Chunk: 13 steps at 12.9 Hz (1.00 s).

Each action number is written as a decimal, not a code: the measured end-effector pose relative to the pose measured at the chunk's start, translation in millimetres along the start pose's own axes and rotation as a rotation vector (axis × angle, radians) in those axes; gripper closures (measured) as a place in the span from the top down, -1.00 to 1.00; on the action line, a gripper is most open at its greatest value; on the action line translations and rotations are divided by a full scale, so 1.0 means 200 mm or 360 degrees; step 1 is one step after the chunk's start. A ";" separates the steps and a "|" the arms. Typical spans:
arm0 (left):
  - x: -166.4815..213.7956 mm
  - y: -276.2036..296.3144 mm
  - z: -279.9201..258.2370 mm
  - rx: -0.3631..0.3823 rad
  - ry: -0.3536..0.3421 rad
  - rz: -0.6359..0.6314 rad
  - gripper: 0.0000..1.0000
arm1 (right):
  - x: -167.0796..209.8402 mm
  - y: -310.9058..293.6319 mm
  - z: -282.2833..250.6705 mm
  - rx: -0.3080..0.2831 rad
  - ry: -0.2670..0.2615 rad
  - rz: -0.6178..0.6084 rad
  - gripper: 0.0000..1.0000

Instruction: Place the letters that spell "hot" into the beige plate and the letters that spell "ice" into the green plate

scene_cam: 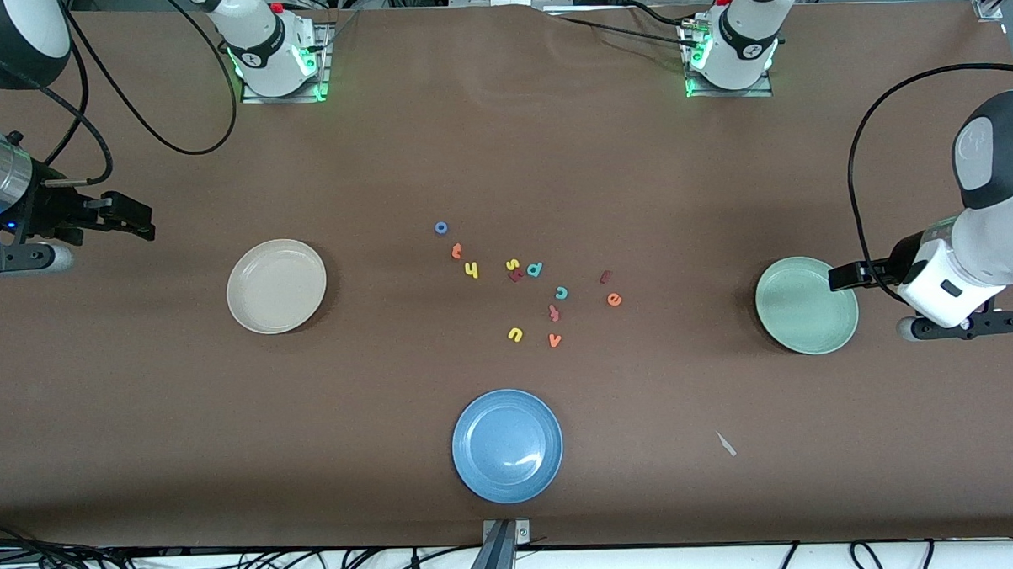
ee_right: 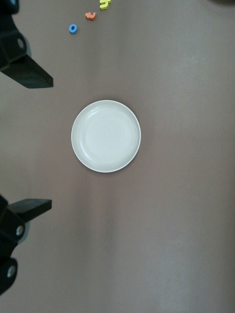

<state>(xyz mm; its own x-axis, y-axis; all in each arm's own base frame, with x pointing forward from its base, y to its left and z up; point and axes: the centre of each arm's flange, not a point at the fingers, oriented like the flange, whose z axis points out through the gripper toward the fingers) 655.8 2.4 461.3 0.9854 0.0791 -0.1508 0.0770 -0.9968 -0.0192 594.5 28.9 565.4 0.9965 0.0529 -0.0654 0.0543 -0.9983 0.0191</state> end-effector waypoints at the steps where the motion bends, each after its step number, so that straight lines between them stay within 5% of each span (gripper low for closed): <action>1: 0.00 -0.01 0.00 0.0000 0.0001 0.0005 1.00 | 0.00 0.00 0.00 0.0000 0.0000 0.0003 1.00; 13: -0.01 0.02 0.01 0.0001 -0.0011 0.0047 1.00 | -0.01 0.03 0.01 0.0003 -0.0027 0.0018 1.00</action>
<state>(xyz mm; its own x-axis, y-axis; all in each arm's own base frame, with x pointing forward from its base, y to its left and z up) 654.8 -1.5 460.2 0.9861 0.0494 -0.1583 0.0476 -0.9987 -0.0152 593.5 22.4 563.2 0.9958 0.0410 -0.0824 0.0427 -0.9989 0.0181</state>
